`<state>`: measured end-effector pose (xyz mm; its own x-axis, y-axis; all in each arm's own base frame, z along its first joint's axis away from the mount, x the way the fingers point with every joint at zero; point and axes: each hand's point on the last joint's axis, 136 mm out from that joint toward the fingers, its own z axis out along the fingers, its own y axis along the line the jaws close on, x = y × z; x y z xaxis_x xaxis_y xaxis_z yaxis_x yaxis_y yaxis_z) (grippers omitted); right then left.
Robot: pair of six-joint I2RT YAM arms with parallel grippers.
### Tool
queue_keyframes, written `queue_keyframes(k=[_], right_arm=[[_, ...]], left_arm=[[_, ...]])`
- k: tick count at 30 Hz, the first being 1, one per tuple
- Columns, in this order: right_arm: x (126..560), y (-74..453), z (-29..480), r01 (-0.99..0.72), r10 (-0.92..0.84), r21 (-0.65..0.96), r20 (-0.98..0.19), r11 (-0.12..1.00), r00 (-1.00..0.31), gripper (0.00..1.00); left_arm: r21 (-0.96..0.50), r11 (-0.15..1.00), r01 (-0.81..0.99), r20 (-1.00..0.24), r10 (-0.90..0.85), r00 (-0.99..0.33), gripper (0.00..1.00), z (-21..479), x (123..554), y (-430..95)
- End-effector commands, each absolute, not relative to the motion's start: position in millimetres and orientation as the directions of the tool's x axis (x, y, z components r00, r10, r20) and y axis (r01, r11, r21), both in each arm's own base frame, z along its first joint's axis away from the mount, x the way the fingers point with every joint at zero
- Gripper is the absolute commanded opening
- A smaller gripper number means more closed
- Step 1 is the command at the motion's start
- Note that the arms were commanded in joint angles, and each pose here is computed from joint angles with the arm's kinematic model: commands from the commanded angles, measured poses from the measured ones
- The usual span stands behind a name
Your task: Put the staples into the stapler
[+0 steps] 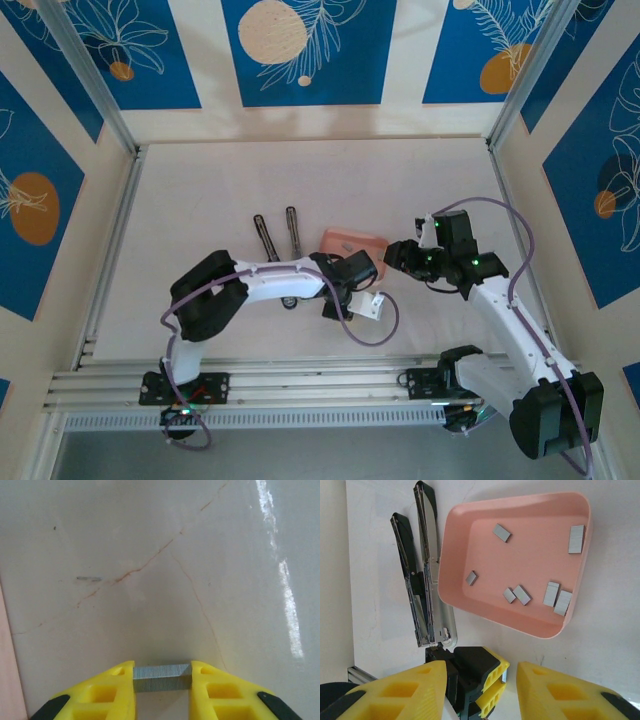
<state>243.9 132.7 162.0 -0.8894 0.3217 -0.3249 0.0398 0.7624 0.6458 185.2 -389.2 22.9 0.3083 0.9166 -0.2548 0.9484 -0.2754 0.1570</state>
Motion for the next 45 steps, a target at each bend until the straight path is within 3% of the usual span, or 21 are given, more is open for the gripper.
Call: queue_keyframes(k=[1, 17, 25, 32, 37, 45], right_arm=[[241, 135, 159, 0.049, 0.322, 0.651, -0.307, 0.757, -0.895, 0.41], [241, 145, 157, 0.031, 0.276, 0.619, -0.305, 0.785, -0.911, 0.42], [237, 157, 153, 0.015, 0.214, 0.556, -0.295, 0.831, -0.931, 0.42], [223, 182, 131, -0.027, 0.087, 0.447, -0.233, 0.894, -0.969, 0.42], [209, 200, 108, -0.025, 0.032, 0.382, -0.141, 0.924, -0.989, 0.41], [201, 214, 69, -0.045, -0.041, 0.242, -0.023, 0.969, -0.999, 0.42]], left_arm=[[0.135, -0.306, 0.942, -0.206, 0.921, 0.329, 0.26, 5, 178, -387], [0.179, -0.237, 0.955, -0.333, 0.899, 0.285, 0.54, 26, 182, -400], [0.162, 0.019, 0.987, -0.614, 0.784, 0.086, 0.59, 94, 198, -389], [0.018, 0.368, 0.930, -0.805, 0.557, -0.205, 0.63, 141, 227, -337], [-0.167, 0.594, 0.787, -0.854, 0.312, -0.416, 0.66, 155, 247, -283], [-0.266, 0.754, 0.601, -0.893, 0.043, -0.448, 0.72, 155, 248, -224]])
